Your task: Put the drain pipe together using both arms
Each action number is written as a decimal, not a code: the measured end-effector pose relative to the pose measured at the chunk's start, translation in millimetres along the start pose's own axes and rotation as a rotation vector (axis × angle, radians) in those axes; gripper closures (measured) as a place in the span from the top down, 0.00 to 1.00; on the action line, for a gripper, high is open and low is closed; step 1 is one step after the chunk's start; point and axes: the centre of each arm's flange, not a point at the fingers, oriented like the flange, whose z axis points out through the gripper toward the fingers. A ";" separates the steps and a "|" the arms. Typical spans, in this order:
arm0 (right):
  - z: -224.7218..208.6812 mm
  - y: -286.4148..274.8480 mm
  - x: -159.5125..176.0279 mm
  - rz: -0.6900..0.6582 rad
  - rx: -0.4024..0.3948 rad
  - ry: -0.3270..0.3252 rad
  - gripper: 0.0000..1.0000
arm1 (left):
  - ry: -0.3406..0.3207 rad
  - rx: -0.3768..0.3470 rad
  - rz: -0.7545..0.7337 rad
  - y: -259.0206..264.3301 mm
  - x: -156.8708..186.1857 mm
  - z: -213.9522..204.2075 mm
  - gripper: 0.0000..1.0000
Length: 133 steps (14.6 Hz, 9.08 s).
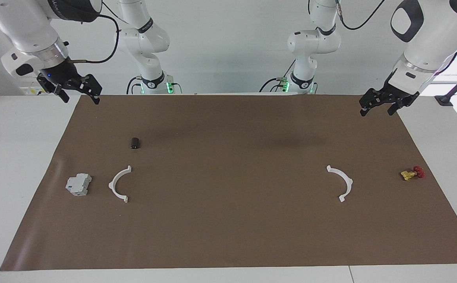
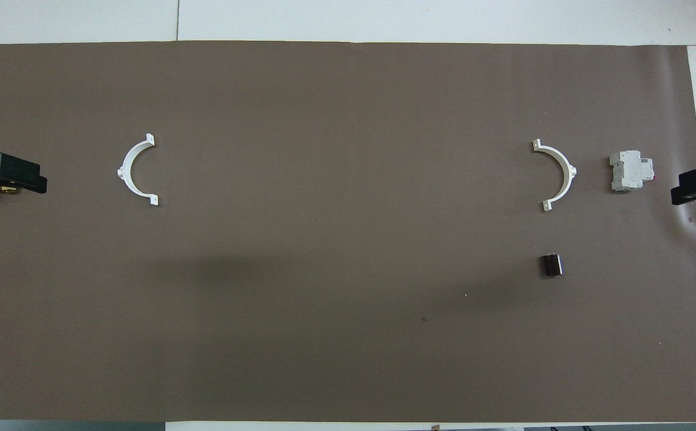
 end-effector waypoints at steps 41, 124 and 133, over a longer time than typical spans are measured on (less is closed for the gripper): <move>264.1 -61.2 138.9 -0.259 0.058 0.057 0.20 | 0.179 0.015 -0.010 -15.9 92.3 244.4 0.96; 19.1 -32.5 -3.7 -0.032 0.002 0.006 1.00 | 0.104 0.000 -0.053 403.0 -5.0 298.0 0.20; 17.9 -32.5 -2.3 -0.032 0.002 0.019 1.00 | 0.115 -0.008 -0.066 397.7 -1.4 300.0 0.20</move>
